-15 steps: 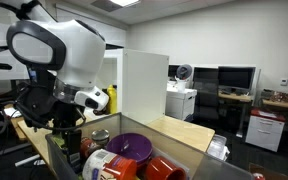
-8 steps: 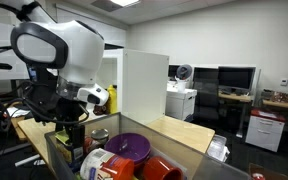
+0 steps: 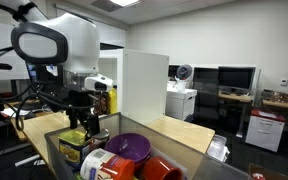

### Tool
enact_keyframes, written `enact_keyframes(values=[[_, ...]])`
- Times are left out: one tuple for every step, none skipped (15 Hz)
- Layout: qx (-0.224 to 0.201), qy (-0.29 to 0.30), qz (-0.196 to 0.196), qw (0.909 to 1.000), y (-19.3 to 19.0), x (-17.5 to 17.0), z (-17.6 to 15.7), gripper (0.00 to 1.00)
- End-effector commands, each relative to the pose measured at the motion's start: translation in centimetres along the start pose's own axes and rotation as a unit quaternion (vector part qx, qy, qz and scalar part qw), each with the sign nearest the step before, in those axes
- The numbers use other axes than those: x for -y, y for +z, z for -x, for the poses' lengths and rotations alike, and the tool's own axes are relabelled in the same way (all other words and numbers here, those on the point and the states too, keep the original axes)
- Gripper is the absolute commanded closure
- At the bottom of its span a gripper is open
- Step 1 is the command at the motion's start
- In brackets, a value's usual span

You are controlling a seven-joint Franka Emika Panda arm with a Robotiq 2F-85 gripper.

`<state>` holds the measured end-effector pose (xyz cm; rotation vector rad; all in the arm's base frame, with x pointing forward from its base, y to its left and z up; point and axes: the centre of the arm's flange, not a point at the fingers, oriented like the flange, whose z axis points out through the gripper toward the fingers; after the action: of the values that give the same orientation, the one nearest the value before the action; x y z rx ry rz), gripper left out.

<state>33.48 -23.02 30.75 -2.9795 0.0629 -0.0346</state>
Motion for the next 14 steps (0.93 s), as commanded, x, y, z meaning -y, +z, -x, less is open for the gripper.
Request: enact_keyframes(values=[[-0.03, 0.0, 0.041, 0.9987, 0.4, 0.8, -0.2, 0.0], [-0.035, -0.003, 0.049, 0.9982, 0.4, 0.8, -0.3, 0.0], [-0.037, -0.004, 0.052, 0.998, 0.4, 0.8, -0.3, 0.0], [-0.036, -0.006, 0.053, 0.9979, 0.4, 0.8, -0.3, 0.0], [-0.038, -0.006, 0.052, 0.9979, 0.2, 0.9, -0.2, 0.0], [-0.043, -0.001, 0.06, 0.9973, 0.1, 1.0, -0.2, 0.0], [-0.052, 0.006, 0.077, 0.9957, -0.1, 1.0, -0.2, 0.0], [-0.062, 0.016, 0.091, 0.9938, -0.3, 1.1, -0.2, 0.0], [-0.067, 0.025, 0.099, 0.9926, -0.5, 1.0, -0.2, 0.0], [-0.074, 0.036, 0.11, 0.9905, -0.6, 0.9, -0.1, 0.0], [-0.08, 0.045, 0.118, 0.9888, -0.9, 0.8, -0.1, 0.0], [-0.081, 0.055, 0.127, 0.987, -1.2, 0.7, 0.0, 0.0], [-0.081, 0.071, 0.139, 0.9844, -1.3, 0.5, 0.1, 0.0], [-0.077, 0.1, 0.15, 0.9807, -1.6, -0.1, 0.4, 0.0]])
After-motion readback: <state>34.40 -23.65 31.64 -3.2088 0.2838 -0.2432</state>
